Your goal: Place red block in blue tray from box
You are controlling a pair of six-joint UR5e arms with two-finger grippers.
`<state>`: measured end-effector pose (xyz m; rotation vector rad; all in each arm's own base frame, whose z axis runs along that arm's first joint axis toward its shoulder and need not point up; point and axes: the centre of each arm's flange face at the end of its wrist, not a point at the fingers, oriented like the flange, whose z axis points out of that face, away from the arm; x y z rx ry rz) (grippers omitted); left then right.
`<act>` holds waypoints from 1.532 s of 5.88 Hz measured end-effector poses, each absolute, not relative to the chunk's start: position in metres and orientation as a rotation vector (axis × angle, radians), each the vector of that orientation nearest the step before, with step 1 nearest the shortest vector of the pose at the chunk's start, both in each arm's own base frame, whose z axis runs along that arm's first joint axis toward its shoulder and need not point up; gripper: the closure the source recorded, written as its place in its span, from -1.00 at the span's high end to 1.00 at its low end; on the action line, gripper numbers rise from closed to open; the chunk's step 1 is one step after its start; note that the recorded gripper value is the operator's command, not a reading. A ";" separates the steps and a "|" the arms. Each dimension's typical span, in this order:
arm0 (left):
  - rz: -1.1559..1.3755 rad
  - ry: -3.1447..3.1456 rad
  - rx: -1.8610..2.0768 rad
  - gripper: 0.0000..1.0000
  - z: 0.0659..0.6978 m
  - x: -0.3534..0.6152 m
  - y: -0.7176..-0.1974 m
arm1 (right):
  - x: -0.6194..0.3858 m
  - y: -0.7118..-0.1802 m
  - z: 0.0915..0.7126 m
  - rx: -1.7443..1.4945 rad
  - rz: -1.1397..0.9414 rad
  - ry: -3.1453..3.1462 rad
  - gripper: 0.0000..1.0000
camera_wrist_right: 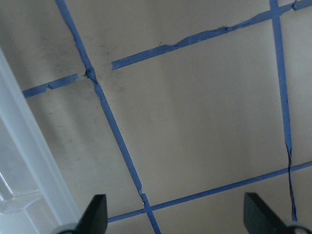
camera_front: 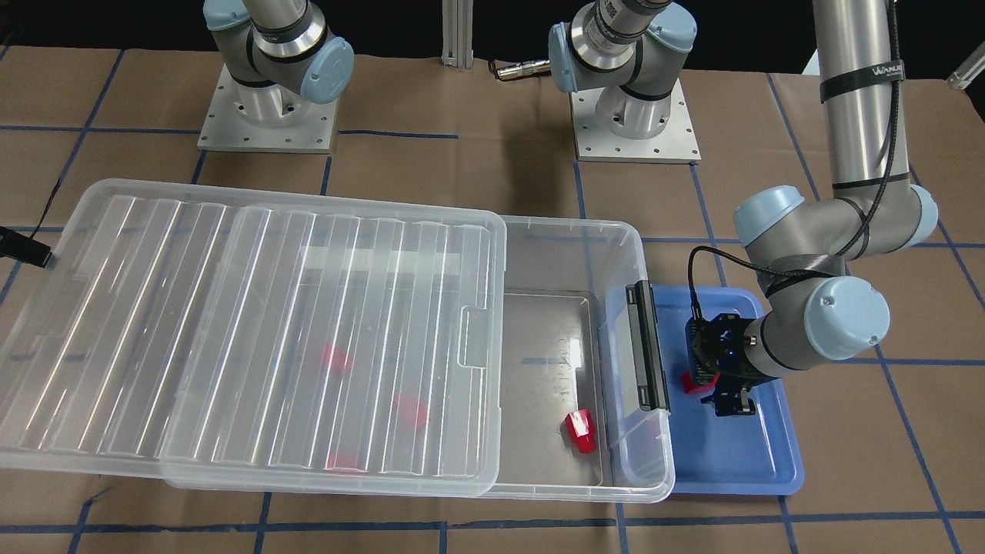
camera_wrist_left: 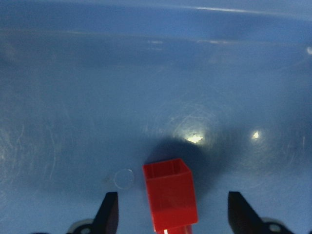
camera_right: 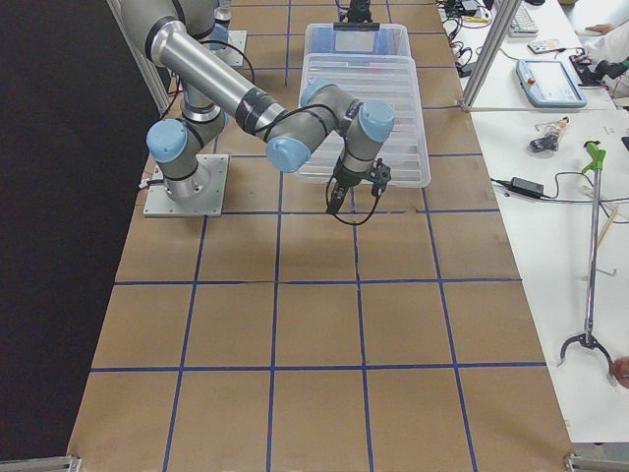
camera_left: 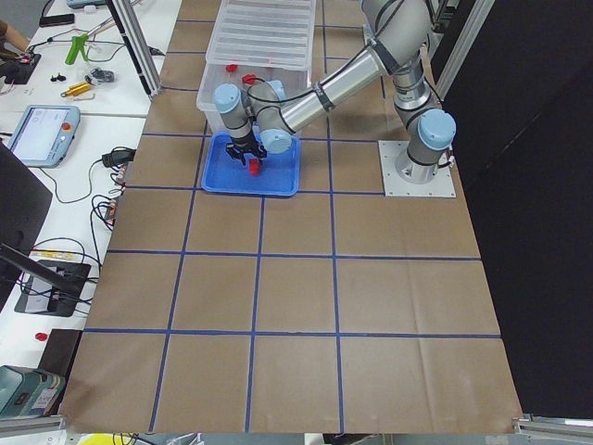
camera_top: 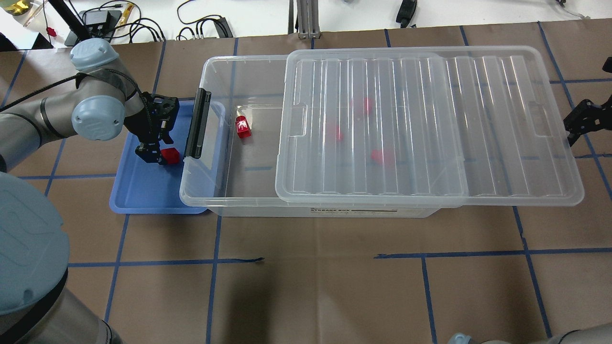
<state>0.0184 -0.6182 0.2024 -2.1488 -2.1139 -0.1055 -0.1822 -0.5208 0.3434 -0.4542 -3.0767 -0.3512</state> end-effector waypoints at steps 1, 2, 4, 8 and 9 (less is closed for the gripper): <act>-0.111 -2.141 -2.119 0.96 0.216 0.013 -0.618 | -0.167 -0.522 0.344 -0.424 -0.348 -3.087 1.00; -0.118 -2.197 -2.060 0.96 0.247 0.004 -0.612 | -0.156 -0.521 0.343 -0.399 -0.351 -3.094 1.00; -0.113 -2.277 -1.986 0.96 0.332 -0.024 -0.580 | -0.134 -0.523 0.340 -0.354 -0.353 -3.118 1.00; -0.094 -2.484 -1.825 0.97 0.438 -0.089 -0.530 | -0.102 -0.524 0.339 -0.294 -0.345 -3.161 1.00; -0.079 -2.630 -1.641 0.97 0.449 -0.092 -0.523 | -0.089 -0.526 0.339 -0.260 -0.342 -3.169 1.00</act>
